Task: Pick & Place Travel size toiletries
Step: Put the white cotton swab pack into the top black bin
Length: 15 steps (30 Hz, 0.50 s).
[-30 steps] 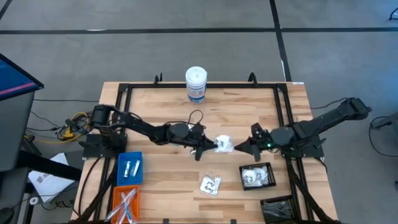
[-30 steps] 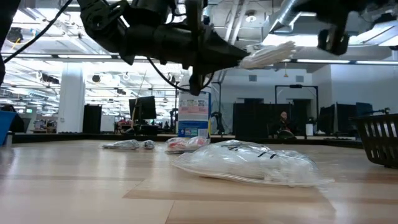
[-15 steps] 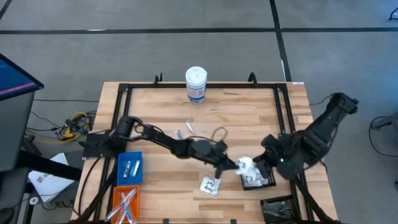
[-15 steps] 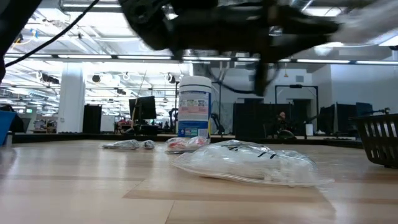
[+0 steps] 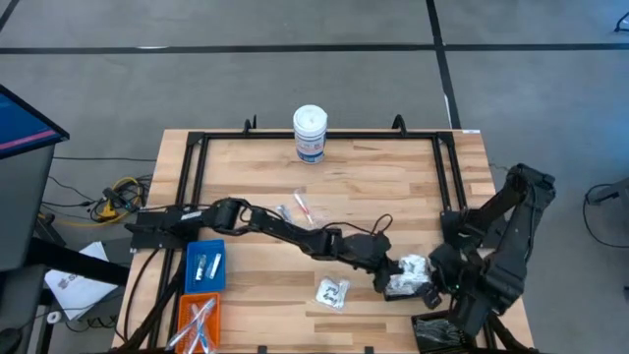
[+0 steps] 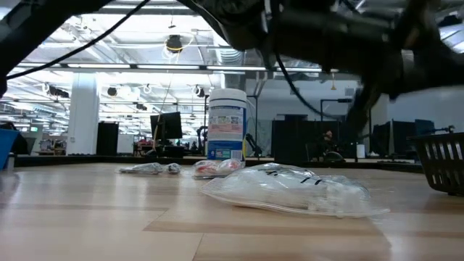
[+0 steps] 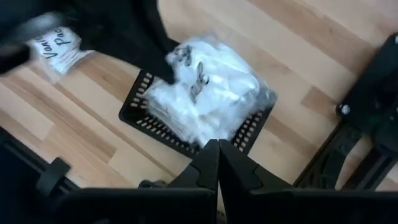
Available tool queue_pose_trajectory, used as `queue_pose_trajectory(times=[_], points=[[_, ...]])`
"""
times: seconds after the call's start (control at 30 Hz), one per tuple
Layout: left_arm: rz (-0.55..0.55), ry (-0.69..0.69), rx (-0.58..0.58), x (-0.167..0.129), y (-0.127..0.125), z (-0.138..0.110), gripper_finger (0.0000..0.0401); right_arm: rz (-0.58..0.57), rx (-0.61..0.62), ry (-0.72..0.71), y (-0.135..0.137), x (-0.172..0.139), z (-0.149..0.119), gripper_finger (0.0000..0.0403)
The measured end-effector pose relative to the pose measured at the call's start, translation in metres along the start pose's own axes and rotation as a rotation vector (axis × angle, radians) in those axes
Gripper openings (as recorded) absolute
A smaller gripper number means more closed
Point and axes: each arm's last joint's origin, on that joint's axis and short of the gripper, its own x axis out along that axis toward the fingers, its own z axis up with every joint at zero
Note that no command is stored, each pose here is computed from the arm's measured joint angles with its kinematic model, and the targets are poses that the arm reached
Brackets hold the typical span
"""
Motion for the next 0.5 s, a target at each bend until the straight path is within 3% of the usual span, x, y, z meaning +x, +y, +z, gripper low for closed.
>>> queue_pose_trajectory(times=[0.3, 0.5], points=[[-0.028, 0.073, -0.045, 0.021, 0.016, -0.012, 0.0007, 0.018, 0.024, -0.076, 0.000, 0.003, -0.003, 0.0000], [-0.050, 0.089, -0.036, 0.021, 0.015, -0.013, 0.0040, -0.014, 0.023, -0.085, 0.004, 0.009, 0.010, 0.0000]])
